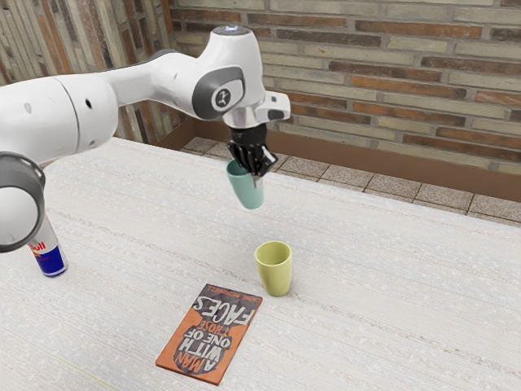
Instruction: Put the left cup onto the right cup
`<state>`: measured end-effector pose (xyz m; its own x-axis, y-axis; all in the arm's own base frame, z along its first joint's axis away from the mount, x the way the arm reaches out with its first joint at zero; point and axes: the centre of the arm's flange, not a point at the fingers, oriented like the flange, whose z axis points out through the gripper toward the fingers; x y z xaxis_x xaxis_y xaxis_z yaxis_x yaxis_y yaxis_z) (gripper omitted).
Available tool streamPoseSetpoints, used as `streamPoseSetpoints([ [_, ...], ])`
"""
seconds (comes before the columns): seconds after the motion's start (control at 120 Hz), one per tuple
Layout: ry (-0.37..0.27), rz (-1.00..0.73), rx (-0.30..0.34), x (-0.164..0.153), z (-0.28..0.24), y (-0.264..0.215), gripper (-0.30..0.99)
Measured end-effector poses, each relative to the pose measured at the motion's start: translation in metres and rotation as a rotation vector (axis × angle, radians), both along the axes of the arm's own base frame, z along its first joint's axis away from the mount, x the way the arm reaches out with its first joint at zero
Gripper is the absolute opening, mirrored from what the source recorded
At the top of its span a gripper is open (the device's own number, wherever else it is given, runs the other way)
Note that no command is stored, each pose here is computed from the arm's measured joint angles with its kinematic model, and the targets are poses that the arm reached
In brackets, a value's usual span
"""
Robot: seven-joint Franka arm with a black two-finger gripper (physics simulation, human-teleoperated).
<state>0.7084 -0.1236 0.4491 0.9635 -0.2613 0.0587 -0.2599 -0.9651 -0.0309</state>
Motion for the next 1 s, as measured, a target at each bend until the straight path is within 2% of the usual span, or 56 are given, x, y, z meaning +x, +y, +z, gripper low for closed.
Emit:
streamPoseSetpoints([
  [0.217,-0.010,-0.052,0.000,-0.020,0.006,-0.074,-0.09],
  [0.425,-0.023,-0.055,0.008,-0.037,0.009,-0.122,-0.09],
  [0.608,-0.007,-0.010,0.029,-0.045,-0.002,-0.127,-0.09],
  [0.817,0.007,0.047,0.078,-0.074,-0.005,-0.113,-0.09],
  [1.0,0.012,0.100,0.082,-0.079,-0.017,-0.099,-0.09],
])
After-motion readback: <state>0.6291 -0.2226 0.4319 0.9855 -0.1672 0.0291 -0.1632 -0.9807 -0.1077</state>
